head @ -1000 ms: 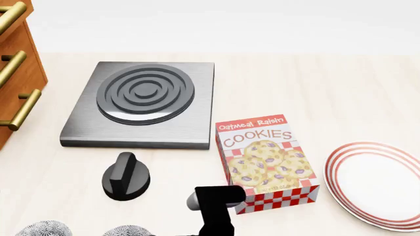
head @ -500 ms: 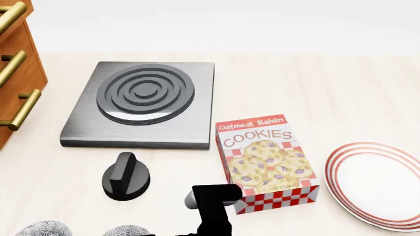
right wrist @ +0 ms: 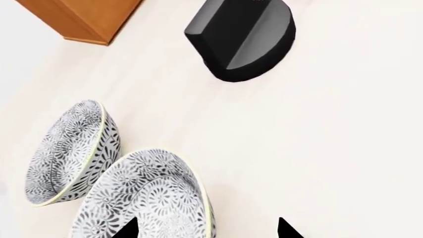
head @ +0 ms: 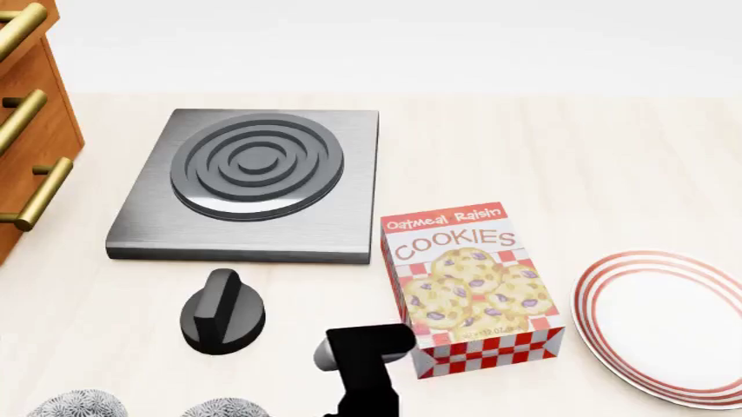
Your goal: Pick the akita bowl from table center and place it on the plate.
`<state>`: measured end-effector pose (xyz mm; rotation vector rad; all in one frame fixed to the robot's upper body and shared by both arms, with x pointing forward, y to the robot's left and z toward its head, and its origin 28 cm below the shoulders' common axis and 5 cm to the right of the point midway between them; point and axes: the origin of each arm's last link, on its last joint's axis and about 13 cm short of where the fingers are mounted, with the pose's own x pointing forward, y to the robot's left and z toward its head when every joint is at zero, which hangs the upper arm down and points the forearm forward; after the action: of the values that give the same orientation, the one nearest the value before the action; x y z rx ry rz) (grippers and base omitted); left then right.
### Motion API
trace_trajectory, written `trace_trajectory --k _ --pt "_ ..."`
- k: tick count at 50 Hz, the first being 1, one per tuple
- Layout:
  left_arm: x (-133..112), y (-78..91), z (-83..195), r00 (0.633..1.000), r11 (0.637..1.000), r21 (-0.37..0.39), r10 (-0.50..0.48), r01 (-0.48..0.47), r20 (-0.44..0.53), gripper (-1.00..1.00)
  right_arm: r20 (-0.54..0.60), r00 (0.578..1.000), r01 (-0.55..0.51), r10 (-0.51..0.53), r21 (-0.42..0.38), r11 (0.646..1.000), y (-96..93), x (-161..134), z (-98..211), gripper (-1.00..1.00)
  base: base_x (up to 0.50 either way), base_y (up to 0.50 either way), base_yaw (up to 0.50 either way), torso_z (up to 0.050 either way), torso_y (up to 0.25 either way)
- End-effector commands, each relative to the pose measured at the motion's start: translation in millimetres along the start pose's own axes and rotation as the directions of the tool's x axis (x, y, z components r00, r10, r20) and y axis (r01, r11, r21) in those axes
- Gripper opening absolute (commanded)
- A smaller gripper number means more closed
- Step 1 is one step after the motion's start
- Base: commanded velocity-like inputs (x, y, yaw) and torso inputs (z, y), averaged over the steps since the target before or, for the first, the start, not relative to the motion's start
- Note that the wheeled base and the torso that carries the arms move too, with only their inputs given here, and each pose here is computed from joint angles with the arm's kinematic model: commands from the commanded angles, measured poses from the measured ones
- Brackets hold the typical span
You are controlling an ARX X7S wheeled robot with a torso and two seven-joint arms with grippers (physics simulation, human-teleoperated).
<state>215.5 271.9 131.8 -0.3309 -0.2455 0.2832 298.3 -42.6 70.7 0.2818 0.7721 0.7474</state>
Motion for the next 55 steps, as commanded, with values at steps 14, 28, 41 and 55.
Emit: trace_trajectory --k 14,28,41,55 --pt "0 0.2 0 1.000 1.000 -0.001 0.002 -0.002 0.003 1.00 -0.018 1.000 -0.024 0.023 -0.010 1.000 0.6 5 -3 1.00 0.00 0.00 0.00 0.000 0.000" --pt "0 -0.7 2 1.000 1.000 -0.008 -0.001 0.001 0.003 1.00 -0.008 0.999 -0.034 0.034 -0.018 0.999 2.2 2 -2 -1.00 0.00 0.00 0.00 0.000 0.000" --pt "-1 -1.5 2 1.000 1.000 -0.010 -0.003 0.003 0.004 1.00 0.235 0.972 0.008 0.002 -0.044 0.999 19.4 -41 28 -1.00 0.00 0.00 0.00 0.000 0.000" --pt "-1 -2.7 4 1.000 1.000 -0.013 -0.011 0.011 0.006 1.00 0.634 0.773 0.239 0.008 -0.304 0.922 57.3 -123 45 -1.00 0.00 0.00 0.00 0.000 0.001"
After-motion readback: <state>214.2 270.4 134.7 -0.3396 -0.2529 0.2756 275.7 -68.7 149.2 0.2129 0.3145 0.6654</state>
